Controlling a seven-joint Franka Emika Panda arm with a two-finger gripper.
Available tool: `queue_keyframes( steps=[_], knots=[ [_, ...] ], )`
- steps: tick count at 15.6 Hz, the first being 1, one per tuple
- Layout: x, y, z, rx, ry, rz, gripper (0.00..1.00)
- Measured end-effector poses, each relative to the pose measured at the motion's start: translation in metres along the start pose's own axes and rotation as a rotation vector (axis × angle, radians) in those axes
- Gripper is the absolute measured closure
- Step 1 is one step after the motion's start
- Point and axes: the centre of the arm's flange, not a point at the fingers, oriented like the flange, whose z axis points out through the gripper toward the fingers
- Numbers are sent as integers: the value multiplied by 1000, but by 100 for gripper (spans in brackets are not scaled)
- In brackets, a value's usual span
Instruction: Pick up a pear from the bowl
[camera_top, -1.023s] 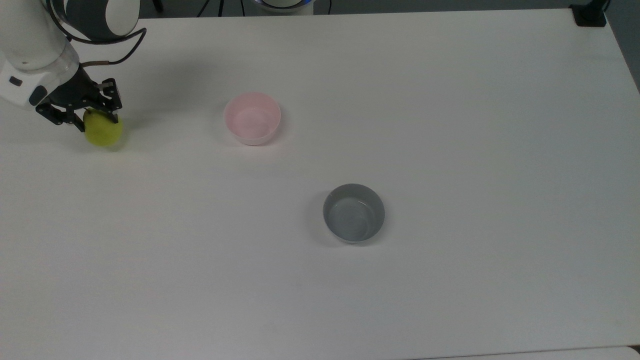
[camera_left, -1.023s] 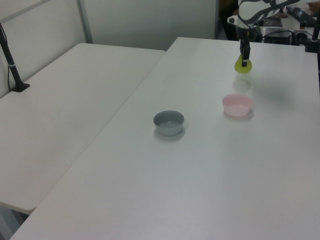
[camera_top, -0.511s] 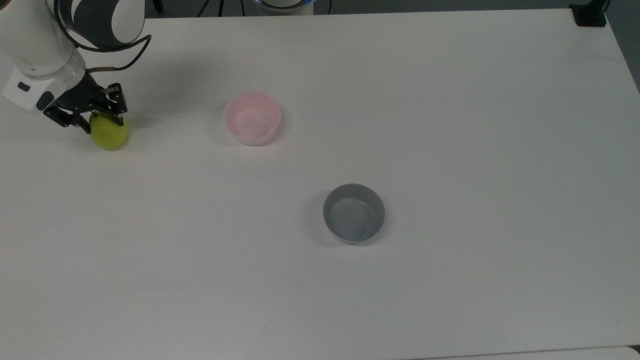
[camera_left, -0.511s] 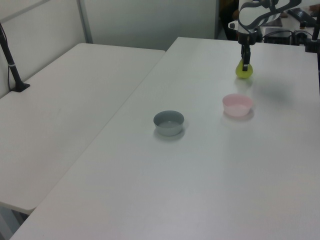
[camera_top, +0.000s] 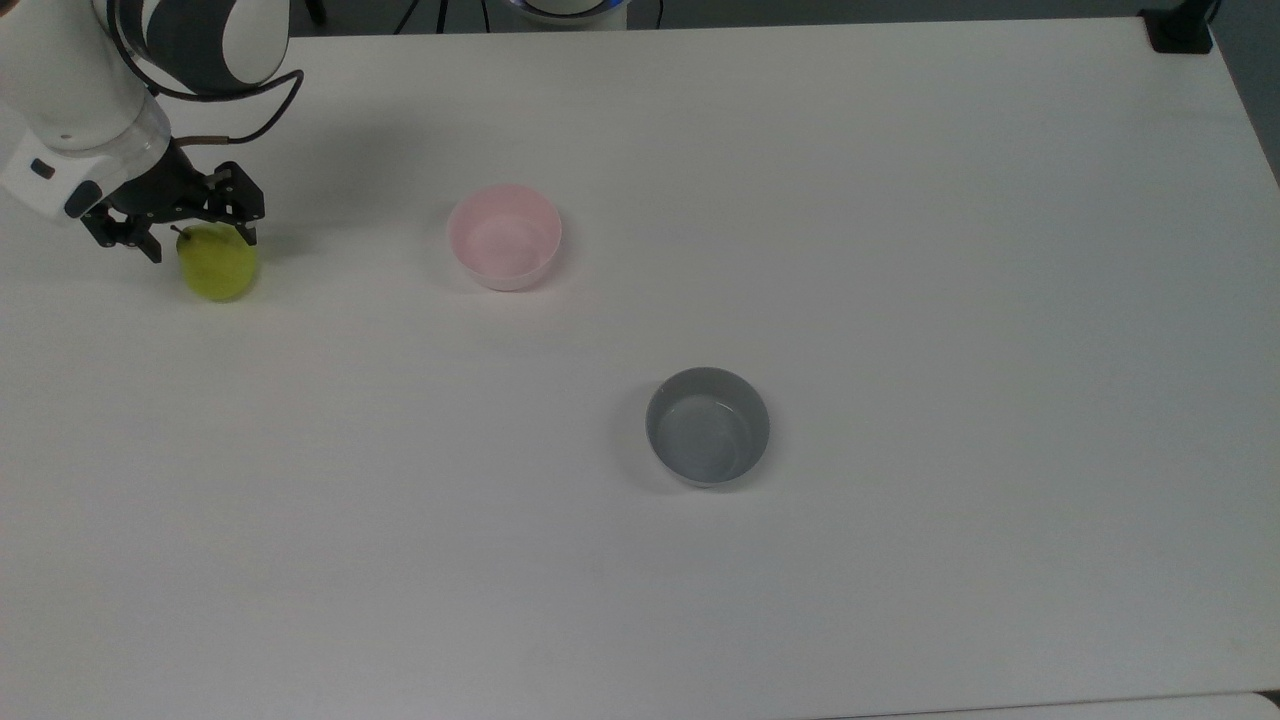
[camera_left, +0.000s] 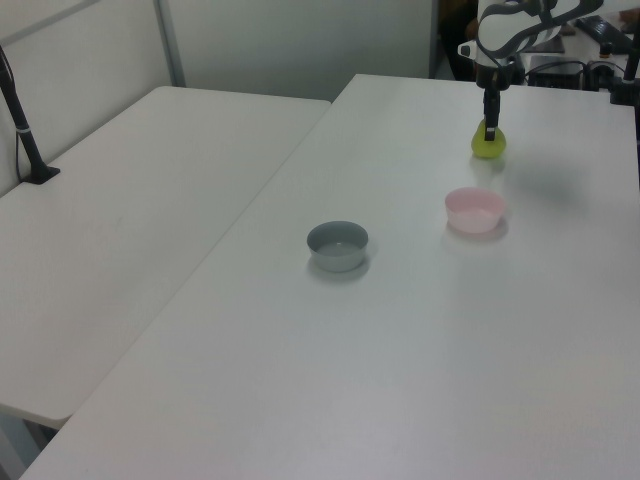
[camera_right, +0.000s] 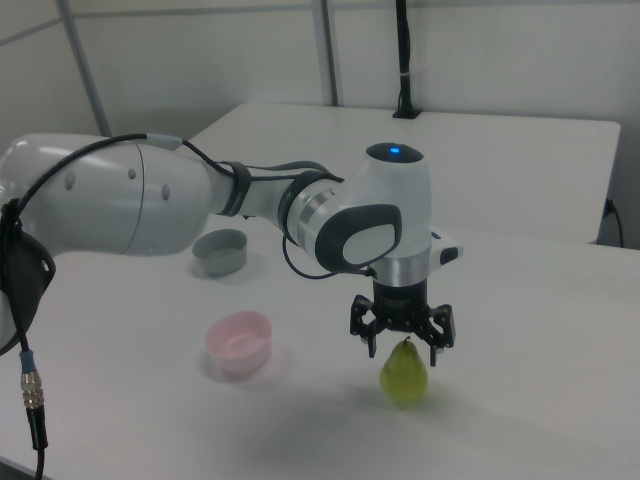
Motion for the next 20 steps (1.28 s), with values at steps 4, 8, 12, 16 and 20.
queue_keyframes(
  steps=[4, 8, 12, 16, 20],
  knots=[
    [1, -2, -33, -24, 37, 86, 0],
    [-2, -21, -85, -9, 42, 148, 0],
    [-5, -51, -141, -2, 59, 261, 0],
    [-3, -114, -200, 20, 57, 386, 0],
    [-4, -179, -233, 51, -5, 387, 0]
  ],
)
